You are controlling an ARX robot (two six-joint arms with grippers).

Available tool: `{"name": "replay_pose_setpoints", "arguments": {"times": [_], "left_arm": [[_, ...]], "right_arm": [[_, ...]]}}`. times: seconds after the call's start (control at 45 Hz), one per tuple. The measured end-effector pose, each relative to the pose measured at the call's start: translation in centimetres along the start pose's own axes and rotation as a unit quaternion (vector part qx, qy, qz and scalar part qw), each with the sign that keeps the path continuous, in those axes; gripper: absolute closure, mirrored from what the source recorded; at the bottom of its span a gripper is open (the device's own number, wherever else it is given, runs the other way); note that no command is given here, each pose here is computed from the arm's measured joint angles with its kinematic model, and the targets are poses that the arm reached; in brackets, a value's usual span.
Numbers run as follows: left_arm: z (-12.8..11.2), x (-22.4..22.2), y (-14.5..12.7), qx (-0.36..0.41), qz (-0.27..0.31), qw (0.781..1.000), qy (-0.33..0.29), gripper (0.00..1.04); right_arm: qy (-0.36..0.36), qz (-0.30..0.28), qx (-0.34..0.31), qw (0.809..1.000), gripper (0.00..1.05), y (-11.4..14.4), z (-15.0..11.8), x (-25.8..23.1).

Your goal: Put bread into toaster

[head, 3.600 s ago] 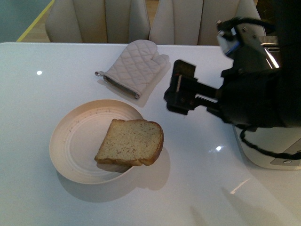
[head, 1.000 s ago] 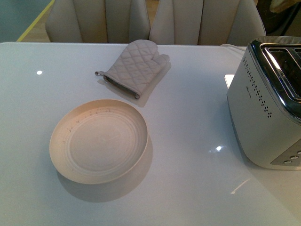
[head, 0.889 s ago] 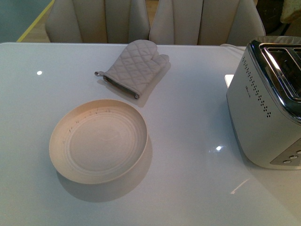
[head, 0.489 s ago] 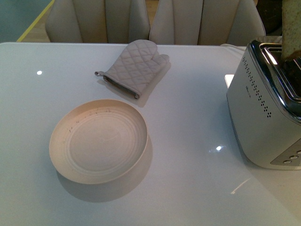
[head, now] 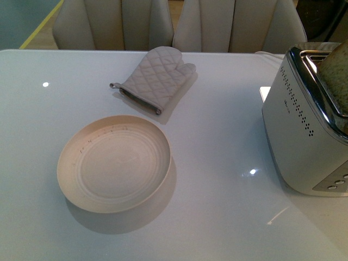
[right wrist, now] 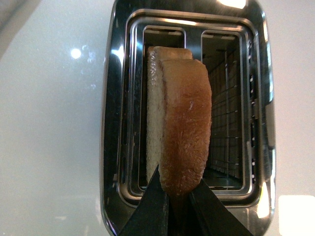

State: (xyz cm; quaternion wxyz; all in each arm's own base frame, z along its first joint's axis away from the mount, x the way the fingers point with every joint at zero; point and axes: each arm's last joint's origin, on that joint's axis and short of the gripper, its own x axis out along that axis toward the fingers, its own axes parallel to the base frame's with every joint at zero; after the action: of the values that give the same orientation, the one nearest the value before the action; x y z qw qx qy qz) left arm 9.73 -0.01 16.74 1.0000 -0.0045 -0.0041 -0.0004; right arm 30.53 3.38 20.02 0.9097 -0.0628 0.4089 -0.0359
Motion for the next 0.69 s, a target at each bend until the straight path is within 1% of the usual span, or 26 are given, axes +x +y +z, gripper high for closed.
{"name": "replay_pose_setpoints", "arguments": {"times": [0.044, 0.089, 0.133, 0.222, 0.244, 0.311, 0.4, 0.489, 0.511, 0.556, 0.578, 0.622, 0.644, 0.667, 0.689], "left_arm": [[0.0, 0.0, 0.0, 0.000, 0.000, 1.000, 0.000, 0.07], [0.0, 0.0, 0.0, 0.000, 0.000, 1.000, 0.000, 0.07], [0.0, 0.0, 0.0, 0.000, 0.000, 1.000, 0.000, 0.07], [0.0, 0.0, 0.0, 0.000, 0.000, 1.000, 0.000, 0.07], [0.0, 0.0, 0.0, 0.000, 0.000, 1.000, 0.000, 0.07], [0.0, 0.0, 0.0, 0.000, 0.000, 1.000, 0.000, 0.07], [0.0, 0.0, 0.0, 0.000, 0.000, 1.000, 0.000, 0.07], [0.0, 0.0, 0.0, 0.000, 0.000, 1.000, 0.000, 0.07], [0.0, 0.0, 0.0, 0.000, 0.000, 1.000, 0.000, 0.07], [0.0, 0.0, 0.0, 0.000, 0.000, 1.000, 0.000, 0.07], [0.0, 0.0, 0.0, 0.000, 0.000, 1.000, 0.000, 0.07], [0.0, 0.0, 0.0, 0.000, 0.000, 1.000, 0.000, 0.07], [0.0, 0.0, 0.0, 0.000, 0.000, 1.000, 0.000, 0.07], [0.0, 0.0, 0.0, 0.000, 0.000, 1.000, 0.000, 0.07], [0.0, 0.0, 0.0, 0.000, 0.000, 1.000, 0.000, 0.07]], "right_arm": [[0.007, -0.001, 0.001, 1.000, 1.01, 0.1, -0.2, 0.5], [0.005, -0.005, 0.008, 1.000, 0.90, 0.0, -0.2, 0.9], [0.000, -0.007, 0.014, 1.000, 0.81, -0.1, -0.2, 0.9], [-0.029, -0.015, 0.024, 0.999, 0.65, -0.3, -0.1, 0.3], [-0.045, -0.020, 0.028, 0.998, 0.60, -0.5, 0.0, -0.2], [-0.078, -0.021, 0.037, 0.996, 0.49, -0.9, 0.3, -1.5], [-0.115, -0.023, 0.047, 0.992, 0.39, -1.4, 0.5, -3.4], [-0.172, -0.027, 0.064, 0.983, 0.25, -2.2, 0.5, -6.3], [-0.180, -0.029, 0.066, 0.981, 0.23, -2.3, 0.5, -6.6], [-0.221, -0.038, 0.078, 0.971, 0.13, -2.8, -0.2, -8.8], [-0.237, -0.034, 0.082, 0.967, 0.11, -3.0, -0.5, -9.4], [-0.313, 0.009, 0.081, 0.946, 0.19, -3.7, -1.6, -10.6], [-0.342, 0.021, 0.078, 0.936, 0.23, -3.9, -2.0, -10.9], [-0.377, 0.033, 0.076, 0.922, 0.28, -4.2, -2.7, -11.4], [-0.401, 0.035, 0.074, 0.912, 0.33, -4.3, -3.4, -11.6]]}}
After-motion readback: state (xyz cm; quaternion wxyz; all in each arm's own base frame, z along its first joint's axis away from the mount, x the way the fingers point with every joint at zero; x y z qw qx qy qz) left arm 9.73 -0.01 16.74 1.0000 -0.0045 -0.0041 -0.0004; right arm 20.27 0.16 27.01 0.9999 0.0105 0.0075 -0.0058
